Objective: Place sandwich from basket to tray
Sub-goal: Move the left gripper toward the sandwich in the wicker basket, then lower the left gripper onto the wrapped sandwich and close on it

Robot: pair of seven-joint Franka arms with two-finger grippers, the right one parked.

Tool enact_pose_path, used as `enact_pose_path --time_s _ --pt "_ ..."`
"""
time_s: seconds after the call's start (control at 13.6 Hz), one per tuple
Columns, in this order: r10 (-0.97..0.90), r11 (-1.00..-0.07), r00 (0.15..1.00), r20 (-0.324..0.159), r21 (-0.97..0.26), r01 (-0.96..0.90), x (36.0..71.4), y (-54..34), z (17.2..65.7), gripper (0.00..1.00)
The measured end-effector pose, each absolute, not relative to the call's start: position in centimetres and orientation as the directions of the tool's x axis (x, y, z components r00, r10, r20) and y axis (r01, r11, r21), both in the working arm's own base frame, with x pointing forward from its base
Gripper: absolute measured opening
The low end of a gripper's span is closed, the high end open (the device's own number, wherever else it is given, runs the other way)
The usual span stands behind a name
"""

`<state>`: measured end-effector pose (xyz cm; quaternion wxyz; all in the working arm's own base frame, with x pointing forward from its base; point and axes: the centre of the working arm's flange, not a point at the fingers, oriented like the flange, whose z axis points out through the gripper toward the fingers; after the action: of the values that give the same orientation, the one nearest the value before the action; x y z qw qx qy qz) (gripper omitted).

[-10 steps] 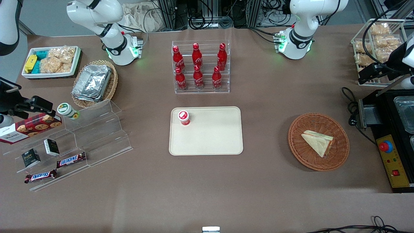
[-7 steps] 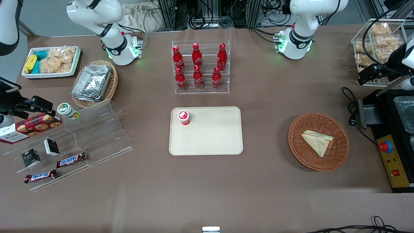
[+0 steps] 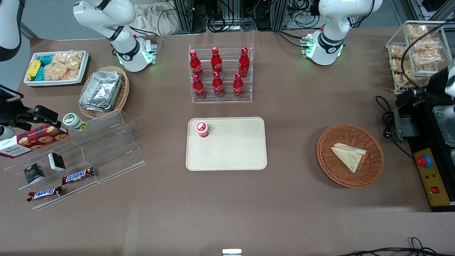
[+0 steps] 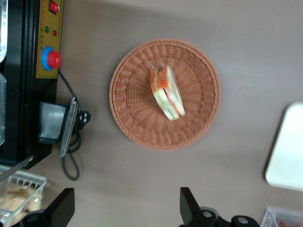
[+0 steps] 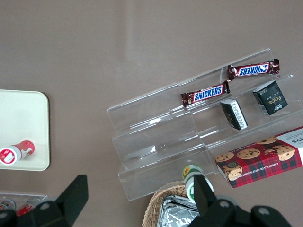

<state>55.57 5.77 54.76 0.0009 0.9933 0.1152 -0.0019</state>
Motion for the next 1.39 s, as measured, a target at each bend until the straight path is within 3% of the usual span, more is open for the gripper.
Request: enact_pose_path --time_s 0.29,0.51,1.03,1.39 --pt "0.355 -0.932 0.935 -0.019 0.071 0.355 60.6 7.2 44.9 1.00" --pt "0.420 -0.900 0.907 -0.018 0.116 0.419 62.1 7.3 39.6 1.00" --pt "0.495 -0.858 0.869 -0.004 0.160 0.489 61.1 7.1 29.6 1.00" --pt "0.530 -0.831 0.848 -0.005 0.200 0.520 61.0 6.0 26.9 1.00"
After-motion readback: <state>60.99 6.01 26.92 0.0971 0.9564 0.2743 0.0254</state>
